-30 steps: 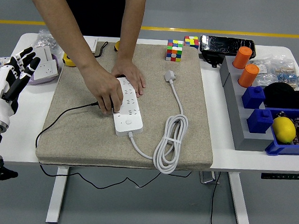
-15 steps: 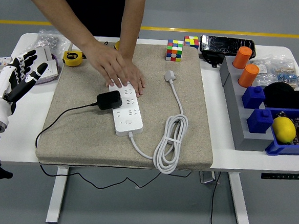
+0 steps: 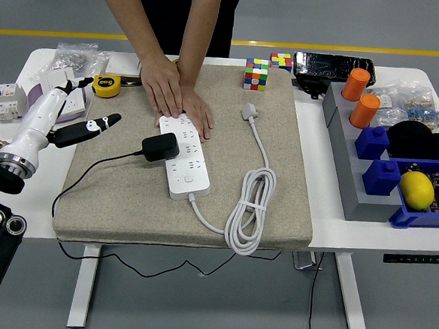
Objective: Pick up the plug,place it near the board,insert it into the board,press the button
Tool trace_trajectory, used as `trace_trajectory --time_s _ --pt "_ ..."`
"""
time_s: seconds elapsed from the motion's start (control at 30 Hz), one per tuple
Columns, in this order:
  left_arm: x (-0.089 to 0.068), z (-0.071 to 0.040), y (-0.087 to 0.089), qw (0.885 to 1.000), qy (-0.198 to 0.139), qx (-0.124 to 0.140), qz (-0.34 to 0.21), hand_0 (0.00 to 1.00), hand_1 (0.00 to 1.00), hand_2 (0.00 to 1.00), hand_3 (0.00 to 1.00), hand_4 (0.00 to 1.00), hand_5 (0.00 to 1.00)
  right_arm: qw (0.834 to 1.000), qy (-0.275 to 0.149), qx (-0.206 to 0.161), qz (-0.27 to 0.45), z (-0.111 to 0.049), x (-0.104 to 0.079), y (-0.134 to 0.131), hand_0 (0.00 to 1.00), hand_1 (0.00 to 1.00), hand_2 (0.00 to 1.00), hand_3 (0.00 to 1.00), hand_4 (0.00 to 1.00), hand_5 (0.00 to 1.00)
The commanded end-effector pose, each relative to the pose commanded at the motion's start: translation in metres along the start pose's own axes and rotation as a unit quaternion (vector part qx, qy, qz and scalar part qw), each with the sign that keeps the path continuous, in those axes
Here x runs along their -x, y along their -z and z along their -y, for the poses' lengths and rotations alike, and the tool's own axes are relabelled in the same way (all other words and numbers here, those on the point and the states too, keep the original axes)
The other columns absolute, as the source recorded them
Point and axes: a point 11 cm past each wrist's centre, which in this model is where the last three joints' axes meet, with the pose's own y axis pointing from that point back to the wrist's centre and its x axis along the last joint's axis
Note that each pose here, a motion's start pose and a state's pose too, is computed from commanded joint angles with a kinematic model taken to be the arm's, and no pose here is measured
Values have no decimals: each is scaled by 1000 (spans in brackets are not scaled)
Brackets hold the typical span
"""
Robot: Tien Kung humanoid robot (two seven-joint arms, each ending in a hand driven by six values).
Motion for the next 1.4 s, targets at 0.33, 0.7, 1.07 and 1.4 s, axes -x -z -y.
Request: trace_trajectory --time_s 0.33,0.7,1.07,1.4 --pt "44 18 -21 997 77 16 29 998 998 964 887 998 437 1000 0 -1 -4 0 -1 2 859 765 750 784 998 888" --pt "88 30 -32 988 140 25 60 998 998 974 884 998 439 1000 0 2 -8 0 0 -1 859 765 750 784 998 888" --pt "94 44 -35 989 123 29 74 990 998 954 890 998 193 1000 1 1 -7 0 0 1 860 764 750 784 998 888" --pt "97 54 -37 989 118 20 84 885 911 833 812 998 177 1000 2 0 -8 0 1 2 859 765 750 784 998 887"
